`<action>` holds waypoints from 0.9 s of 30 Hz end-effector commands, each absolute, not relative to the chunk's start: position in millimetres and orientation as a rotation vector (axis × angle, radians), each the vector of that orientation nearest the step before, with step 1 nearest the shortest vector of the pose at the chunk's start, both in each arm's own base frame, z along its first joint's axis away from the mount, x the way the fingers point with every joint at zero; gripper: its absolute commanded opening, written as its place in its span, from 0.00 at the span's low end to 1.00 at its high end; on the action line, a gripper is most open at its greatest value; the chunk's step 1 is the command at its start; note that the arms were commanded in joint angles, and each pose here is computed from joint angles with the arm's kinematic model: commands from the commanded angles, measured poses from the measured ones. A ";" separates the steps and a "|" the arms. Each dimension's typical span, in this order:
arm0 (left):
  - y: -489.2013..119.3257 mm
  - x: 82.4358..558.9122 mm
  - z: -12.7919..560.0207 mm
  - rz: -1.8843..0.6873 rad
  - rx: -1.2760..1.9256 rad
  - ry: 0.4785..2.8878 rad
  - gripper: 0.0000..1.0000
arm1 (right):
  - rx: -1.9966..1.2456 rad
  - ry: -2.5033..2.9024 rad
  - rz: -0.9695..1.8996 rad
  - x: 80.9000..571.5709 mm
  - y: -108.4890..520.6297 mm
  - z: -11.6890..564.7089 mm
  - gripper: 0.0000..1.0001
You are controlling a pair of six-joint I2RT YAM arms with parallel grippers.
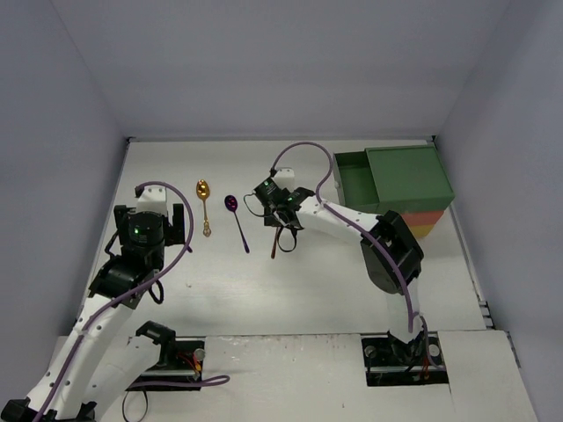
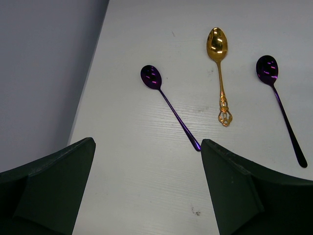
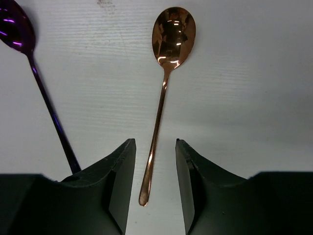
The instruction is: Sort the eating utensils into containers
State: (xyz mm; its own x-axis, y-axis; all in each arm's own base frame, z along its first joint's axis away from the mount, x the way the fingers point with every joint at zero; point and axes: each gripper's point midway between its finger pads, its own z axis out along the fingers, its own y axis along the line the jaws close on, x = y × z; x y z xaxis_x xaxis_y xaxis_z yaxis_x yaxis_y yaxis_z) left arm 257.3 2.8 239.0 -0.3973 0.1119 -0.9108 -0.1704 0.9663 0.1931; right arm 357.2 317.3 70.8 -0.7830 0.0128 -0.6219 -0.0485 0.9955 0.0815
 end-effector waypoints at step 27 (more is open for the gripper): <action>-0.5 265.8 253.0 0.275 -0.060 1.903 0.87 | 0.131 2.548 0.115 376.2 318.8 -1.9 0.00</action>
State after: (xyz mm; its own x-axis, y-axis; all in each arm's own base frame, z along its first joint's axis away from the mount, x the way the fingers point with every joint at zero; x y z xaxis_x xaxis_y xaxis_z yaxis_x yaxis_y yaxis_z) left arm 257.7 1.3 238.4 -0.3985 0.1122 -0.9103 -0.1626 0.9681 0.1905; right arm 382.5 318.6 12.4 -0.7988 0.1335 -0.5865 0.0736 0.9894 0.1250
